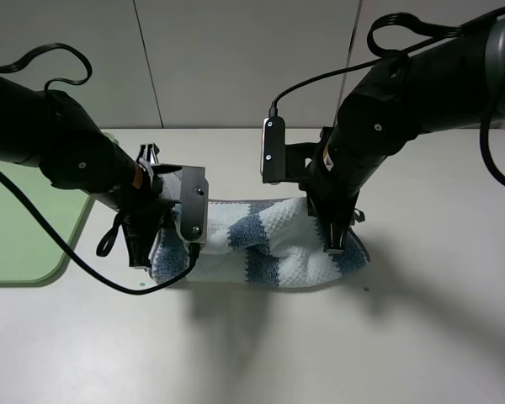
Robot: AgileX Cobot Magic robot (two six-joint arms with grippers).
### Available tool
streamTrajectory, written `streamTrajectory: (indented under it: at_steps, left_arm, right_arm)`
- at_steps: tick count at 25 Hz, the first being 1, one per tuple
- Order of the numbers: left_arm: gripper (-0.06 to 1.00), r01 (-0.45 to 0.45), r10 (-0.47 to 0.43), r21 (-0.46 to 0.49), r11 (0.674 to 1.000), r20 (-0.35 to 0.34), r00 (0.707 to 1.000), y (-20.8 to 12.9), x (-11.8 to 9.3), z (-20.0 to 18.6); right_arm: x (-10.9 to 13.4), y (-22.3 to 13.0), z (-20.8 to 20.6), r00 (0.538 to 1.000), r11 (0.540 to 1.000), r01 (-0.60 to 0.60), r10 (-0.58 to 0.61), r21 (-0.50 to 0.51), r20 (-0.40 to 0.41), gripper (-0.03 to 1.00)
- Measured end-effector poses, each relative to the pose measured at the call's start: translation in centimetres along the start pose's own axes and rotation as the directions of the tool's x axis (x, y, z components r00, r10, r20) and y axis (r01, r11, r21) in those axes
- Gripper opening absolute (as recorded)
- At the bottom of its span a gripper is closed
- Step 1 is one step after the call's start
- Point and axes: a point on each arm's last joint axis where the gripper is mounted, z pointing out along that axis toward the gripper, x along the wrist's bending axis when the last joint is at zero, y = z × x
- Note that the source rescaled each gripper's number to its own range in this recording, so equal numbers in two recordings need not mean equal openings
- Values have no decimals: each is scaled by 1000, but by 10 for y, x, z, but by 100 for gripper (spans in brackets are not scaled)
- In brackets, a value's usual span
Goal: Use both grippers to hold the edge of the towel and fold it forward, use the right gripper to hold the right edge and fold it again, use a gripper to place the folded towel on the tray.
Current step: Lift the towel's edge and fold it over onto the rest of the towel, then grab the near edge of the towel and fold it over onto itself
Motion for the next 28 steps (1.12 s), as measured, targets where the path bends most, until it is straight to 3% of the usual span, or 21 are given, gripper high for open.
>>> streamTrajectory:
  at_steps: [2,5,7,9,11,14,21,28]
  left_arm:
    - [10,7,-7,3,1000,-1,1000,-2,1,0]
    - [24,43,-43,11,999,-2,999,-6,3,1]
    - [40,67,-67,15,998,-2,998,-8,4,1]
    - [55,79,-79,14,997,-2,997,-8,4,1]
    - [68,81,-81,9,997,-6,997,-7,4,1]
    - [77,82,-82,8,997,-7,997,-7,4,1]
    - [80,91,-91,7,996,-9,996,-7,5,0]
    - [80,240,-240,-16,971,-58,969,-8,12,-30]
  right_arm:
    - [0,0,0,1000,1000,0,0,0,0,18]
    - [0,0,0,1000,1000,-26,26,2,3,55]
    - [-1,0,0,999,999,-49,49,3,12,80]
    - [-2,-1,0,998,998,-61,61,5,28,93]
    - [-4,-1,0,997,998,-69,68,11,41,97]
    - [-4,-2,0,996,997,-79,78,12,46,99]
    - [-5,-1,0,996,997,-76,75,9,52,100]
    - [-7,-1,-10,987,990,-140,140,-15,73,100]
